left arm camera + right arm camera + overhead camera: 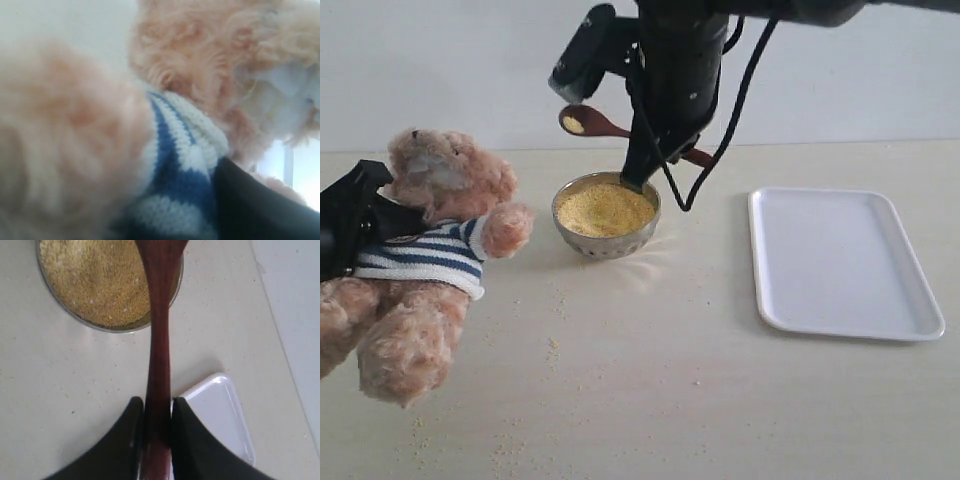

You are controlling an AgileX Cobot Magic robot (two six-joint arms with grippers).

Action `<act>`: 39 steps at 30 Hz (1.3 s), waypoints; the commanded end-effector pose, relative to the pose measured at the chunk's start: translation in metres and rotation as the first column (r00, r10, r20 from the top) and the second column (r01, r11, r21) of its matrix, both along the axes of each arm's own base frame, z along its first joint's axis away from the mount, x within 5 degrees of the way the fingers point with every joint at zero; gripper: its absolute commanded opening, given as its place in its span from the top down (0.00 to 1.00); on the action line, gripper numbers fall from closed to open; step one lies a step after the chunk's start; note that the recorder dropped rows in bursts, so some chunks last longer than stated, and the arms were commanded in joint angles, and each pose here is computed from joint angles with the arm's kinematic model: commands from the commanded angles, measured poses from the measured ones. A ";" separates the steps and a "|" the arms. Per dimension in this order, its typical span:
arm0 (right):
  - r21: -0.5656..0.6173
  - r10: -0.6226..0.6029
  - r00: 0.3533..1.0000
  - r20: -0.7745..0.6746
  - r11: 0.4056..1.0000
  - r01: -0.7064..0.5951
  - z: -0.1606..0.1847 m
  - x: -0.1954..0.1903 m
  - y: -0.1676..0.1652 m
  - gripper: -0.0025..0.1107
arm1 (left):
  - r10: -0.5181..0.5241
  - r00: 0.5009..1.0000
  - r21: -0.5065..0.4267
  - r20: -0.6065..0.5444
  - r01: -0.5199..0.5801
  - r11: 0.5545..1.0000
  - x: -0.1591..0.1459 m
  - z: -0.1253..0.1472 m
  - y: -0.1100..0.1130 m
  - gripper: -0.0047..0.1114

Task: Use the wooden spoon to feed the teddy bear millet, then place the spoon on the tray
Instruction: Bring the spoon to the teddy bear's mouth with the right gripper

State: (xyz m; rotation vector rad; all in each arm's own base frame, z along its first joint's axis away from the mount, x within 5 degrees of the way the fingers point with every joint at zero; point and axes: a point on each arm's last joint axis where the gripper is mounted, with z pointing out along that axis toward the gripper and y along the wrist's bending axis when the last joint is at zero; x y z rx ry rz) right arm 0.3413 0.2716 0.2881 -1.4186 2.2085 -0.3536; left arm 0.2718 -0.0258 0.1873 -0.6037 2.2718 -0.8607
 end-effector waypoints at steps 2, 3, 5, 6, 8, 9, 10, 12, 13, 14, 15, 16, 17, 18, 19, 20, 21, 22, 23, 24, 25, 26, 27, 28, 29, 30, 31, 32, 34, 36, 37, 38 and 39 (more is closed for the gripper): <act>0.163 0.065 0.997 -0.032 0.985 -0.059 0.049 -0.028 -0.003 0.98 | -0.017 1.000 -0.041 0.021 0.018 0.999 0.001 0.005 -0.003 0.92; 0.165 0.078 0.996 -0.035 0.984 -0.071 0.051 -0.032 -0.001 0.98 | -0.013 1.000 -0.047 0.017 0.014 0.999 0.001 0.005 -0.003 0.92; 0.165 0.135 0.991 -0.022 0.978 -0.130 0.054 -0.045 0.013 0.98 | 0.002 1.000 -0.095 -0.029 -0.005 0.996 0.001 0.002 -0.005 0.92; 0.158 0.197 0.980 0.001 0.968 -0.195 0.053 -0.054 0.026 0.98 | -0.027 0.997 -0.113 -0.067 0.019 0.993 -0.001 -0.002 -0.007 0.92; 0.099 0.250 0.965 0.072 0.961 -0.257 0.051 -0.063 0.041 0.98 | -0.047 0.994 -0.113 -0.099 0.036 0.993 -0.004 -0.004 -0.008 0.92; 0.081 0.256 0.962 0.097 0.961 -0.264 0.050 -0.064 0.045 0.98 | -0.051 0.994 -0.109 -0.101 0.040 0.993 -0.004 -0.005 -0.008 0.92; 0.060 0.256 0.959 0.123 0.963 -0.265 0.050 -0.065 0.048 0.98 | -0.051 0.994 -0.109 -0.101 0.040 0.993 -0.004 -0.005 -0.008 0.92; 0.019 0.268 0.951 0.155 0.962 -0.274 0.047 -0.067 0.054 0.98 | -0.038 0.993 -0.124 -0.111 0.025 0.992 -0.004 -0.005 -0.008 0.92; 0.006 0.282 0.946 0.159 0.958 -0.287 0.044 -0.069 0.058 0.98 | -0.028 0.993 -0.135 -0.115 0.013 0.991 -0.003 -0.005 -0.008 0.92; -0.004 0.294 0.942 0.160 0.955 -0.298 0.043 -0.071 0.061 0.98 | -0.021 0.993 -0.142 -0.114 0.005 0.990 -0.003 -0.004 -0.008 0.92; -0.015 0.307 0.939 0.154 0.951 -0.309 0.039 -0.073 0.065 0.98 | -0.016 0.993 -0.148 -0.114 -0.001 0.989 -0.003 -0.004 -0.008 0.92; -0.026 0.318 0.935 0.155 0.948 -0.318 0.036 -0.075 0.068 0.98 | -0.010 0.993 -0.153 -0.113 -0.007 0.988 -0.002 -0.004 -0.008 0.92; -0.046 0.321 0.934 0.158 0.947 -0.318 0.033 -0.073 0.070 0.98 | -0.014 0.994 -0.159 -0.113 -0.005 0.987 -0.002 -0.003 -0.009 0.92; -0.058 0.324 0.932 0.164 0.946 -0.319 0.031 -0.074 0.072 0.98 | -0.018 0.994 -0.169 -0.111 -0.001 0.986 -0.003 -0.003 -0.009 0.92; -0.077 0.320 0.932 0.171 0.947 -0.311 0.026 -0.072 0.073 0.98 | -0.028 0.994 -0.182 -0.109 0.008 0.983 -0.003 -0.002 -0.011 0.92; -0.090 0.319 0.931 0.179 0.947 -0.307 0.024 -0.070 0.074 0.98 | -0.032 0.994 -0.200 -0.107 0.010 0.980 -0.003 -0.001 -0.012 0.92; -0.100 0.323 0.930 0.178 0.946 -0.309 0.021 -0.069 0.076 0.98 | -0.036 0.994 -0.218 -0.104 0.012 0.976 -0.003 0.000 -0.013 0.92; -0.113 0.325 0.929 0.179 0.944 -0.309 0.018 -0.067 0.076 0.98 | -0.035 0.994 -0.229 -0.102 0.011 0.973 -0.003 0.001 -0.013 0.92; -0.124 0.327 0.927 0.183 0.943 -0.308 0.017 -0.066 0.076 0.98 | -0.032 0.994 -0.236 -0.101 0.007 0.972 -0.002 0.001 -0.013 0.92; -0.137 0.332 0.926 0.183 0.941 -0.310 0.014 -0.066 0.078 0.98 | -0.027 0.995 -0.241 -0.101 0.002 0.971 -0.002 0.001 -0.013 0.92; -0.143 0.334 0.923 0.189 0.940 -0.310 0.015 -0.065 0.078 0.98 | -0.027 0.995 -0.241 -0.101 0.002 0.971 -0.002 0.001 -0.013 0.92; -0.154 0.335 0.921 0.197 0.939 -0.308 0.014 -0.064 0.077 0.98 | -0.023 0.995 -0.241 -0.101 -0.002 0.970 -0.002 0.001 -0.013 0.92; -0.165 0.339 0.918 0.205 0.937 -0.309 0.014 -0.063 0.077 0.98 | -0.023 0.995 -0.241 -0.101 -0.002 0.970 -0.002 0.001 -0.013 0.92; -0.169 0.343 0.915 0.214 0.935 -0.311 0.015 -0.062 0.078 0.98 | -0.023 0.995 -0.241 -0.101 -0.002 0.970 -0.002 0.001 -0.013 0.92; -0.178 0.348 0.910 0.224 0.933 -0.313 0.015 -0.061 0.078 0.98 | -0.020 0.995 -0.244 -0.101 -0.005 0.970 -0.002 0.002 -0.013 0.92; -0.185 0.355 0.904 0.238 0.930 -0.317 0.016 -0.061 0.078 0.98 | -0.020 0.995 -0.247 -0.100 -0.006 0.969 -0.002 0.002 -0.013 0.92; -0.195 0.363 0.899 0.246 0.927 -0.321 0.015 -0.060 0.079 0.98 | -0.020 0.995 -0.250 -0.100 -0.006 0.968 -0.002 0.002 -0.013 0.92; -0.203 0.376 0.892 0.252 0.921 -0.331 0.015 -0.059 0.080 0.98 | -0.016 0.995 -0.257 -0.099 -0.010 0.966 -0.001 0.002 -0.013 0.92; -0.231 0.408 0.879 0.246 0.906 -0.356 0.011 -0.058 0.082 0.98 | -0.014 0.995 -0.259 -0.099 -0.012 0.966 -0.001 0.002 -0.013 0.92; -0.281 0.436 0.868 0.239 0.886 -0.368 0.006 -0.056 0.083 0.98 | -0.013 0.995 -0.260 -0.098 -0.013 0.966 -0.001 0.003 -0.013 0.92; -0.300 0.442 0.864 0.240 0.881 -0.367 0.005 -0.054 0.083 0.98 | -0.013 0.995 -0.260 -0.098 -0.013 0.966 -0.001 0.003 -0.013 0.92; -0.324 0.449 0.859 0.244 0.873 -0.365 0.003 -0.053 0.083 0.98 | -0.011 0.995 -0.261 -0.097 -0.015 0.965 -0.001 0.003 -0.013 0.92; -0.339 0.454 0.856 0.248 0.868 -0.363 0.001 -0.051 0.083 0.98 | -0.011 0.995 -0.261 -0.097 -0.015 0.965 -0.001 0.003 -0.013 0.92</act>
